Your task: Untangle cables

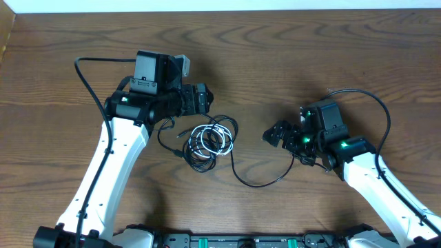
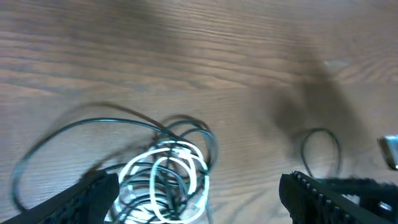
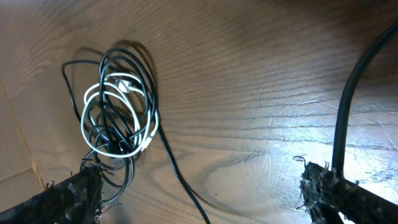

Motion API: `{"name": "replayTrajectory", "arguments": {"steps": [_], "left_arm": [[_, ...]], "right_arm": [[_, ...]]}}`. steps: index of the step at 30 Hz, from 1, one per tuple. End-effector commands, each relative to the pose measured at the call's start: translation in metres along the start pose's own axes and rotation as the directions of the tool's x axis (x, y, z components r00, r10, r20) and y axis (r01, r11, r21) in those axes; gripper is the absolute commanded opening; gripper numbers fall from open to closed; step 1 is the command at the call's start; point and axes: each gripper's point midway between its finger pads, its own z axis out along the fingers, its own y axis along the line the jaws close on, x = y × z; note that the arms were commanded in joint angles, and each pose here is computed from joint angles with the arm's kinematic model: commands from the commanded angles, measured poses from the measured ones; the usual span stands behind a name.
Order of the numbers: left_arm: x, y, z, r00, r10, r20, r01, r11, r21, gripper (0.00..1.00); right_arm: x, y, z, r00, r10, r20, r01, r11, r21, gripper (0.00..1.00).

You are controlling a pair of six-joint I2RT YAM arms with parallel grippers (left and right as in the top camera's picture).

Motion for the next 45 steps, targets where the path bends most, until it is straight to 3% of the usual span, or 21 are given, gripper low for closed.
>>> {"name": "replayTrajectory", "arguments": {"steps": [1, 32, 35, 38, 43, 45], "left_arm": [[-0.010, 0.019, -0.009, 0.999, 0.000, 0.052, 0.006, 0.993, -0.118, 0.88], [-0.006, 0.025, -0.009, 0.999, -0.006, 0.036, 0.011, 0.989, -0.146, 0.88], [0.003, 0.017, -0.008, 1.000, -0.016, -0.004, 0.015, 0.995, -0.099, 0.88], [0.012, 0.005, -0.007, 0.999, -0.013, -0.047, 0.012, 1.000, -0.029, 0.88], [0.024, -0.002, -0.008, 0.994, 0.027, -0.103, -0.025, 0.999, 0.020, 0.88], [0.026, -0.001, -0.008, 0.994, 0.023, -0.111, -0.022, 1.000, 0.016, 0.88]], "right_arm": [[-0.002, -0.001, -0.001, 1.000, 0.006, 0.008, -0.006, 1.000, 0.007, 0.99], [-0.004, 0.000, -0.001, 1.000, 0.001, 0.019, -0.001, 1.000, 0.002, 0.99], [-0.003, 0.015, -0.001, 1.000, -0.009, 0.001, 0.009, 0.998, -0.067, 0.99], [0.020, 0.023, -0.003, 0.993, -0.013, -0.120, -0.002, 0.992, -0.128, 0.99], [0.044, 0.065, -0.019, 0.943, -0.266, -0.199, 0.169, 0.899, -0.404, 0.99], [0.050, 0.070, -0.025, 0.935, -0.278, -0.221, 0.159, 0.884, -0.440, 0.99]]}}
